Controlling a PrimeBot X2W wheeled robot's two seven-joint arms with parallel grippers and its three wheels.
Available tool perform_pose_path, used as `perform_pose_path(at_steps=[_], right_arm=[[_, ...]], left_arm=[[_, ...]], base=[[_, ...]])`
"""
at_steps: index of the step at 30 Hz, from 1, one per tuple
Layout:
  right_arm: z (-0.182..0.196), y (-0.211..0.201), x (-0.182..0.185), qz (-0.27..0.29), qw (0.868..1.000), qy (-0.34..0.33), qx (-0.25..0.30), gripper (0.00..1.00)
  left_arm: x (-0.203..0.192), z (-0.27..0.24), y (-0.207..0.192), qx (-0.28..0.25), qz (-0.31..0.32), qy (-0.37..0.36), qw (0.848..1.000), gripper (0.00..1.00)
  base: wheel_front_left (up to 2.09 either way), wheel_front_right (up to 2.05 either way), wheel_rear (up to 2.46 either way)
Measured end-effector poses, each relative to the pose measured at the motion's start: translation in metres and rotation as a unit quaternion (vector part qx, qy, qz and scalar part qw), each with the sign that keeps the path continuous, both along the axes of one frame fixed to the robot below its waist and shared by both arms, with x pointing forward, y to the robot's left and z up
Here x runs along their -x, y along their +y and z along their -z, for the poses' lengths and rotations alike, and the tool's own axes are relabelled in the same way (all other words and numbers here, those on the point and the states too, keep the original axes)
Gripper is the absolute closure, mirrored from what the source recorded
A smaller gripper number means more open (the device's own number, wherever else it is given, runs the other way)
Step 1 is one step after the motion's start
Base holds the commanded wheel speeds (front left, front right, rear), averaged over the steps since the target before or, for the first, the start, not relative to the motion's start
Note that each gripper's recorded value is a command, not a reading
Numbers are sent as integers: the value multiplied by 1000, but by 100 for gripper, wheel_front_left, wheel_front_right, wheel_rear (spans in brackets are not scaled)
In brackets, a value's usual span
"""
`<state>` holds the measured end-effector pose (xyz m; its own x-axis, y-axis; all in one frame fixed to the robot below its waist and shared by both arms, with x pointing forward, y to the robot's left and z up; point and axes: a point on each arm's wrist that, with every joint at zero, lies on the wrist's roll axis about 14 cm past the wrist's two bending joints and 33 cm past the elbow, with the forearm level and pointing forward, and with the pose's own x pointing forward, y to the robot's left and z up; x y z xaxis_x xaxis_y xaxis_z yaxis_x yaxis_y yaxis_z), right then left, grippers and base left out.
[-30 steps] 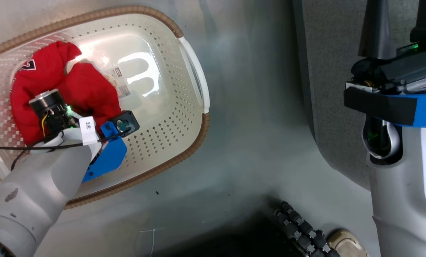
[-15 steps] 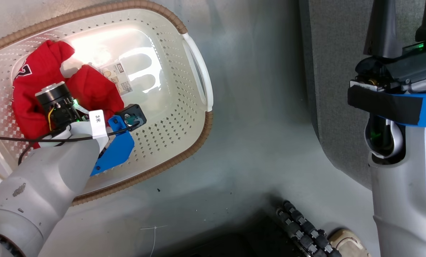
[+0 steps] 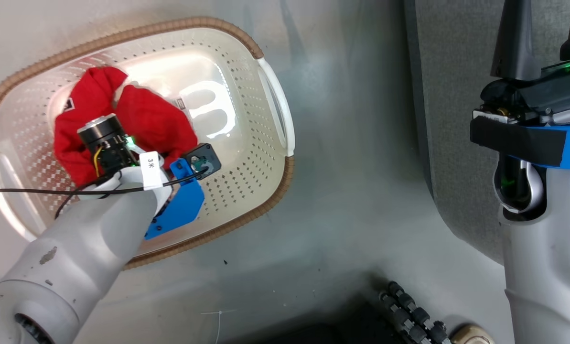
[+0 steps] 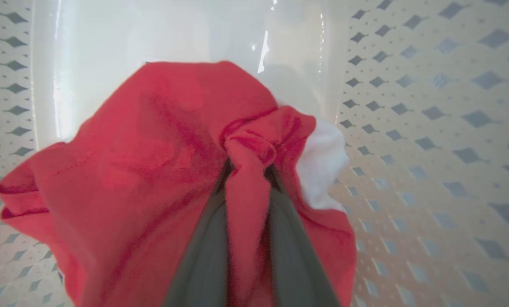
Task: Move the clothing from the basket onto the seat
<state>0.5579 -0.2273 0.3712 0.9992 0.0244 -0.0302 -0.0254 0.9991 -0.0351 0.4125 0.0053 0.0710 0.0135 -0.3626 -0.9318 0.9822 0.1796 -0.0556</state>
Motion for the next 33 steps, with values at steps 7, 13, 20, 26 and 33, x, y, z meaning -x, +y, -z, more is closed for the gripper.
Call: perform_pose_path(at_steps=[7, 13, 20, 26, 33], right_arm=[[-18, 1, 3, -2, 1000, -11, -2, 0], [-34, 1, 9, -5, 1000, -17, -1, 0], [-54, 3, 18, -7, 1000, -28, -2, 0], [-72, 5, 29, -9, 999, -38, -3, 0], [-92, 8, 44, -11, 999, -48, -6, 0]], left_arm=[[-14, -36, -19, 48, -31, -16, 998, 100], [-18, -71, -30, 84, -51, -33, 995, 100], [-27, -118, -45, 142, -83, -58, 985, 100], [-32, -161, -53, 189, -100, -87, 973, 100], [-46, -224, -63, 267, -137, -127, 946, 100]], base=[[0, 0, 0], [0, 0, 0], [0, 0, 0], [0, 0, 0], [0, 0, 0]])
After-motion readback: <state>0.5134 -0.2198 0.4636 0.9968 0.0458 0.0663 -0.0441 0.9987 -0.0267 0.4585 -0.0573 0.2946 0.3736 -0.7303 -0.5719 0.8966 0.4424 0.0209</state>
